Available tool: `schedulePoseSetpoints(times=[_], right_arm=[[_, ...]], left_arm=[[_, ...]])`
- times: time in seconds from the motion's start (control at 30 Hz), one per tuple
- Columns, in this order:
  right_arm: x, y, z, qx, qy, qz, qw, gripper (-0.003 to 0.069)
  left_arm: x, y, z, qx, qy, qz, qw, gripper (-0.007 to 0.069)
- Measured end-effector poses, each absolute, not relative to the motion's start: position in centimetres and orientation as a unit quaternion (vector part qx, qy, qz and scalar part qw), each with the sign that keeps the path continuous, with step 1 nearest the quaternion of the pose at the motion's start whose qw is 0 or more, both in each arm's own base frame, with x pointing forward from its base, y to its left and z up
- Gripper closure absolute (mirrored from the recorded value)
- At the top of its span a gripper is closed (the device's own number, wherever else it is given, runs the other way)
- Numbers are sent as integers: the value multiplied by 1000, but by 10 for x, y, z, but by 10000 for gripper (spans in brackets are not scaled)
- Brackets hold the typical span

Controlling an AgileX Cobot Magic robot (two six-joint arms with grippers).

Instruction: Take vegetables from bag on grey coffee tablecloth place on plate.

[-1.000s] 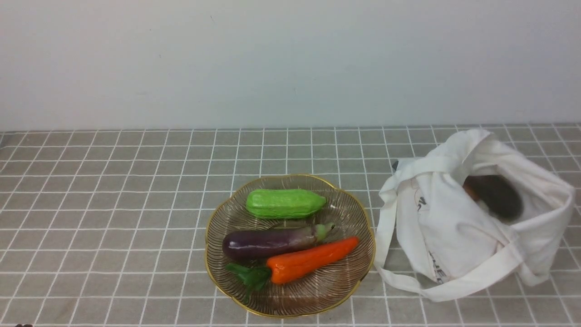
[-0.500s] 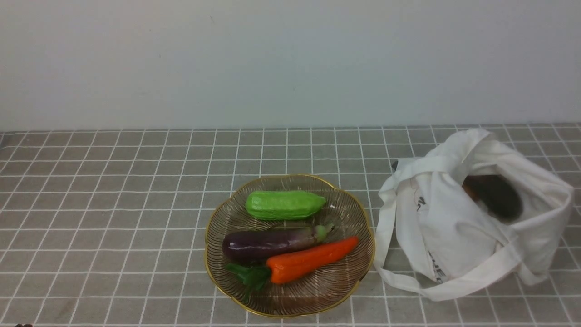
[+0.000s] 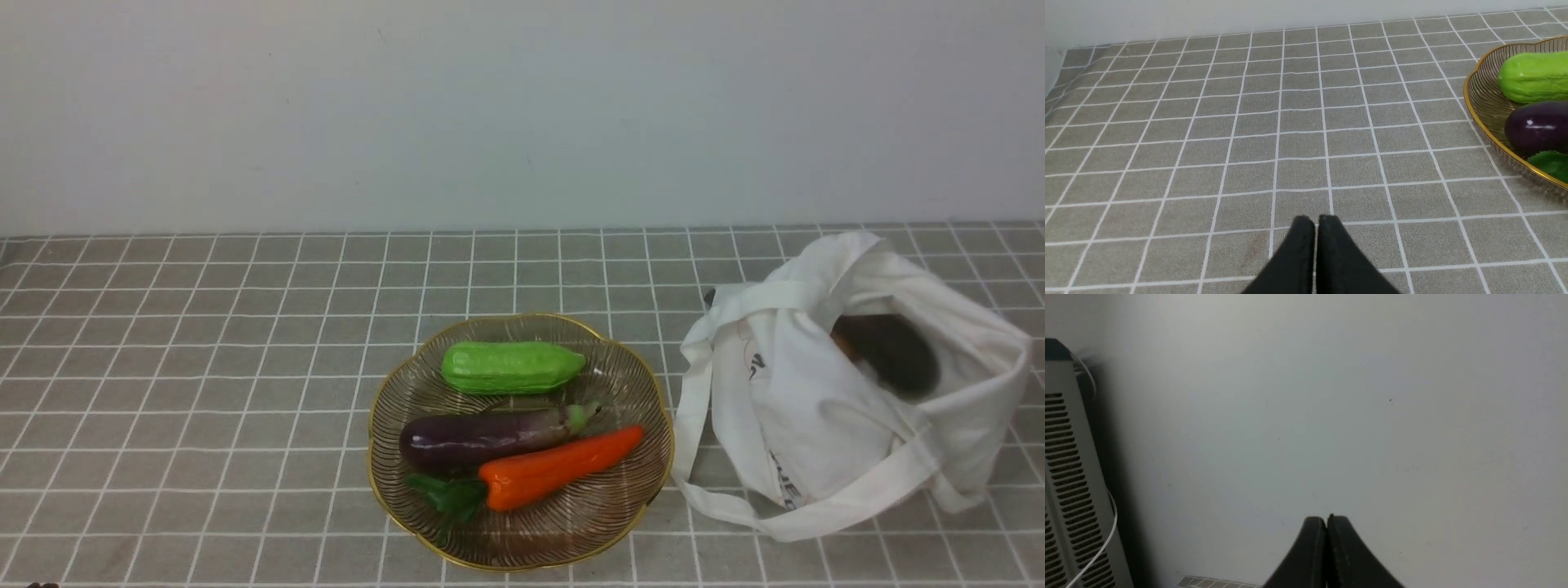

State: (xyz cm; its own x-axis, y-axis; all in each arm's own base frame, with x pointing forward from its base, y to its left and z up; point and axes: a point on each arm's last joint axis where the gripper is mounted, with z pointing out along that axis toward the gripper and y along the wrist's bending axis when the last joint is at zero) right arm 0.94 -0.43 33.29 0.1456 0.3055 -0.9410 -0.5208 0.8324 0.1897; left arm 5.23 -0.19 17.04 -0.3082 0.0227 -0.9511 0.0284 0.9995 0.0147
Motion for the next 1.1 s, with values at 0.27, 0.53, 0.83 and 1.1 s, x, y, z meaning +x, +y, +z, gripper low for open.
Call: schedulePoseSetpoints(times=[0.27, 0.53, 0.83, 1.1], right_arm=[[7, 0, 333, -126, 585, 278, 751, 672], [4, 5, 332, -164, 580, 276, 748, 672], [25, 11, 288, -121, 661, 137, 728, 672], [52, 2, 183, -22, 787, 2, 616, 672]], left_arm=[[52, -2, 170, 16, 809, -2, 588, 630], [52, -2, 170, 16, 809, -2, 588, 630], [52, -2, 170, 16, 809, -2, 588, 630], [52, -2, 170, 16, 809, -2, 588, 630]])
